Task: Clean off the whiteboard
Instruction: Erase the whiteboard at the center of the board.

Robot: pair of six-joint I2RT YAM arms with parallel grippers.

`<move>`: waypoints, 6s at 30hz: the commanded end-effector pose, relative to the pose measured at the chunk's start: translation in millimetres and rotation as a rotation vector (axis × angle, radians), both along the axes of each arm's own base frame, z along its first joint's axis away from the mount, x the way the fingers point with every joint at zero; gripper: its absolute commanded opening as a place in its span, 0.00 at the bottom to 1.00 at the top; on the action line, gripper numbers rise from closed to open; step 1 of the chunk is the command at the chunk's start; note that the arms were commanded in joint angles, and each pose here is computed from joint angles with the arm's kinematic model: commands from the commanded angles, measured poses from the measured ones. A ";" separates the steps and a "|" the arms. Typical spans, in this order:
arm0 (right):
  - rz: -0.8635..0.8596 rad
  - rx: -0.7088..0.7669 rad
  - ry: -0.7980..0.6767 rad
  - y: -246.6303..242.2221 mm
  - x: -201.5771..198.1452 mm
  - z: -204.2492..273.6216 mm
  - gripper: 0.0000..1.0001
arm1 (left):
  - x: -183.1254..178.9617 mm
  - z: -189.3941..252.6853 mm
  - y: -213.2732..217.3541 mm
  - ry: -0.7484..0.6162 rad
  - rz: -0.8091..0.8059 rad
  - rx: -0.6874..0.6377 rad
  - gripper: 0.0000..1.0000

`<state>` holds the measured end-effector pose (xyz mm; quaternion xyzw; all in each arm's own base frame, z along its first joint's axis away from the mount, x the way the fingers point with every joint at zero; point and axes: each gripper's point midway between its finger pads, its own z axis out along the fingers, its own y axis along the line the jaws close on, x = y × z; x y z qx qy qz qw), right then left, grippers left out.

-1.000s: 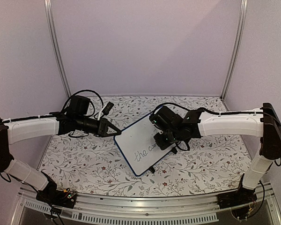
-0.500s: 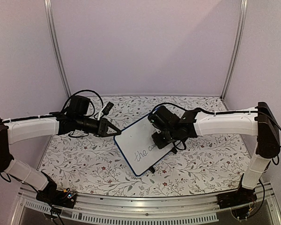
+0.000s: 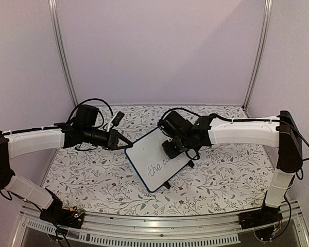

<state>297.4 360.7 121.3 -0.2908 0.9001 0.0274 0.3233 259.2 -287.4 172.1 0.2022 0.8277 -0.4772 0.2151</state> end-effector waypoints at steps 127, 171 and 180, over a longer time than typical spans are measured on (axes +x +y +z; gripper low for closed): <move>-0.073 0.052 0.017 -39.8 9.6 -9.8 0.20 | -9.1 13.0 -4.1 -0.027 -0.053 -0.048 0.00; -0.105 0.053 0.002 -53.0 18.7 -1.0 0.20 | -9.3 14.8 -3.7 -0.033 -0.050 -0.050 0.00; -0.091 0.059 -0.007 -42.8 27.0 2.4 0.20 | -9.7 15.4 -4.0 -0.035 -0.054 -0.052 0.00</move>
